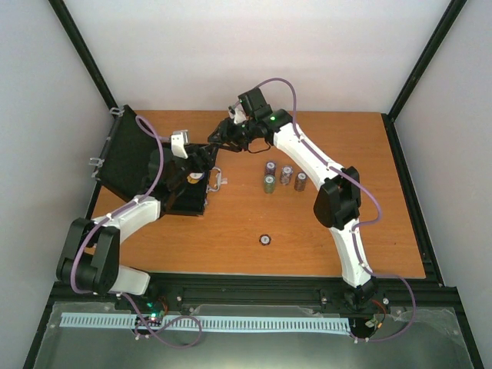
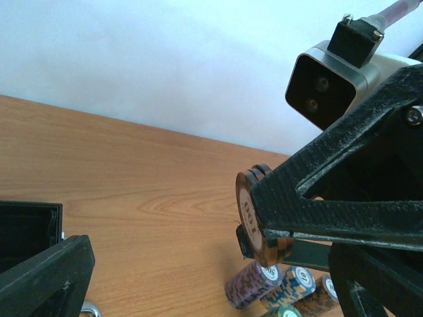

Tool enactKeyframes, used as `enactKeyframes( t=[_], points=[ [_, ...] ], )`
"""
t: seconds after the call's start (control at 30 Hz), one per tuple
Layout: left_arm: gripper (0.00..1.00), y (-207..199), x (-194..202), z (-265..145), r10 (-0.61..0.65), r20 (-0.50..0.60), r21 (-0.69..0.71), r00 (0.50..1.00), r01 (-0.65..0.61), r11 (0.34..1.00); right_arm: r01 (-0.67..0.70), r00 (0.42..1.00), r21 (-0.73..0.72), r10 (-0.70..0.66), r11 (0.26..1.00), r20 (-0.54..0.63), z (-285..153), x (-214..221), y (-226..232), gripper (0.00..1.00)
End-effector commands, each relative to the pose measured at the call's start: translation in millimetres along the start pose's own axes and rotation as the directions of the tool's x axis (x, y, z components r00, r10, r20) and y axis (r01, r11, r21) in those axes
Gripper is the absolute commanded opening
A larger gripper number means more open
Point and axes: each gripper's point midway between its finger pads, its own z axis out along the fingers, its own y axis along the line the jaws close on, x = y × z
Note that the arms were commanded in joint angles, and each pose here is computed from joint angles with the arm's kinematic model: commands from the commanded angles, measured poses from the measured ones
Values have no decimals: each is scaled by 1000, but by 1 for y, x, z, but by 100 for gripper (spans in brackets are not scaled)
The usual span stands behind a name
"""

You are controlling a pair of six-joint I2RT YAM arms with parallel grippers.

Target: Pack up texas hold em set

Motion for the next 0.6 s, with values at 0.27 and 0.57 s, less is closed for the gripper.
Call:
enactKeyframes(
  t=[0.27,0.57],
  points=[
    [100,-10,-49,14,11,186,19,982,-15,1000,-29,999,-107,26,994,-24,-1,-4,23,22],
    [74,-13,-72,29,11,218,10,976,-14,1000,-29,999,-116,24,993,-47,-3,0,25,22]
  ],
)
